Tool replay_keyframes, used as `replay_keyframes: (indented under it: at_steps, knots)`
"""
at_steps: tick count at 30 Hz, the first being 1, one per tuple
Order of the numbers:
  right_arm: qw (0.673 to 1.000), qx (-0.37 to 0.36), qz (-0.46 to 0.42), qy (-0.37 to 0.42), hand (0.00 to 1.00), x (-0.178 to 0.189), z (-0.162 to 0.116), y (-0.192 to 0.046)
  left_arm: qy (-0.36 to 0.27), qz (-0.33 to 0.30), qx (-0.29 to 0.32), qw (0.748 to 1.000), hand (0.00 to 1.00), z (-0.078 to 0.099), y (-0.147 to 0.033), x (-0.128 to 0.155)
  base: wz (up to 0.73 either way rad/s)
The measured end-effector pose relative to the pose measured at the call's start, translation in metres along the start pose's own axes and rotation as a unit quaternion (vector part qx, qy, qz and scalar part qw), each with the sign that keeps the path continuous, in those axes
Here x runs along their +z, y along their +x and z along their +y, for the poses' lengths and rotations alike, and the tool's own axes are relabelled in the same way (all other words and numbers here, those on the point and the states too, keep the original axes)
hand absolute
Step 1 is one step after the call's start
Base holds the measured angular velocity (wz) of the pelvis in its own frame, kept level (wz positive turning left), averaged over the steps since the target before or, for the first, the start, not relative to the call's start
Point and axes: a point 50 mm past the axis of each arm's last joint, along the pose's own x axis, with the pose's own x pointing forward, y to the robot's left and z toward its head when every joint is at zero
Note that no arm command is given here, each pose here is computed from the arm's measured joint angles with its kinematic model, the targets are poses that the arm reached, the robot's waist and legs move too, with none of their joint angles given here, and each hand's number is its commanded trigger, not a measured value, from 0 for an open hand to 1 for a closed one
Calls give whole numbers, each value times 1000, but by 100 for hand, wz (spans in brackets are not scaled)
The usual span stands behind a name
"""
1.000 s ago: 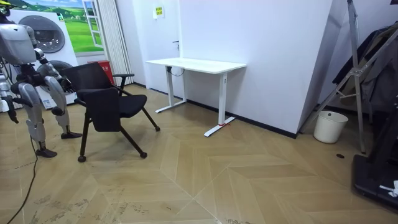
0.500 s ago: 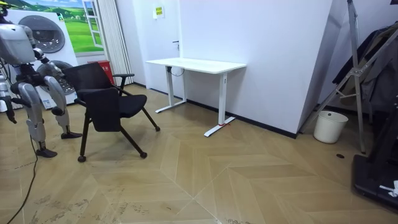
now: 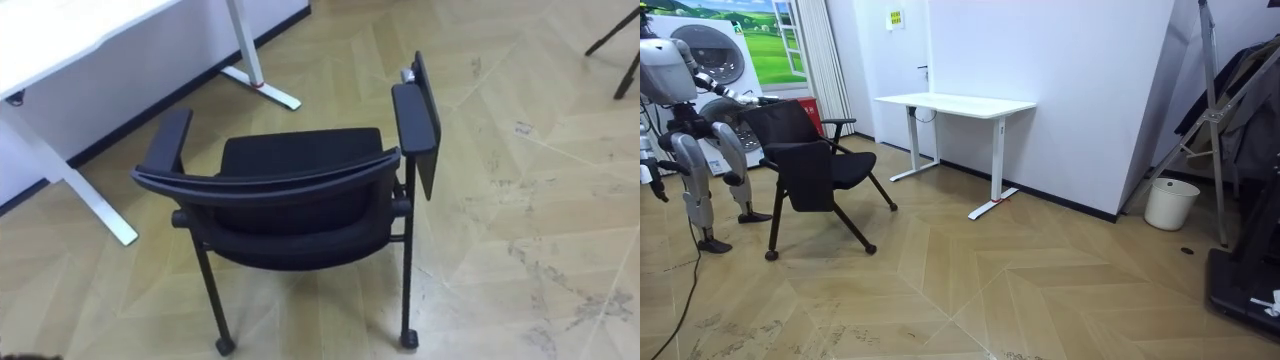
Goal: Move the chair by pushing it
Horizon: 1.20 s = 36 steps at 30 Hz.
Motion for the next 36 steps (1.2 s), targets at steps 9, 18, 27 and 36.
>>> replay_keyframes:
  at_steps: [9,18,27,36]
  knots:
    - [1000,13,-3,5,0,0,2,0,33,-148,40,988,0,14,7,62,0]
    - [1000,20,-6,-9,0,2,4,0,110,-286,59,950,0,13,-9,109,-1]
    - [999,31,-19,-16,0,7,10,0,108,-357,87,924,0,21,-22,140,-3]
    - [999,32,-20,-18,0,6,13,0,134,-380,85,911,0,15,-28,144,0]
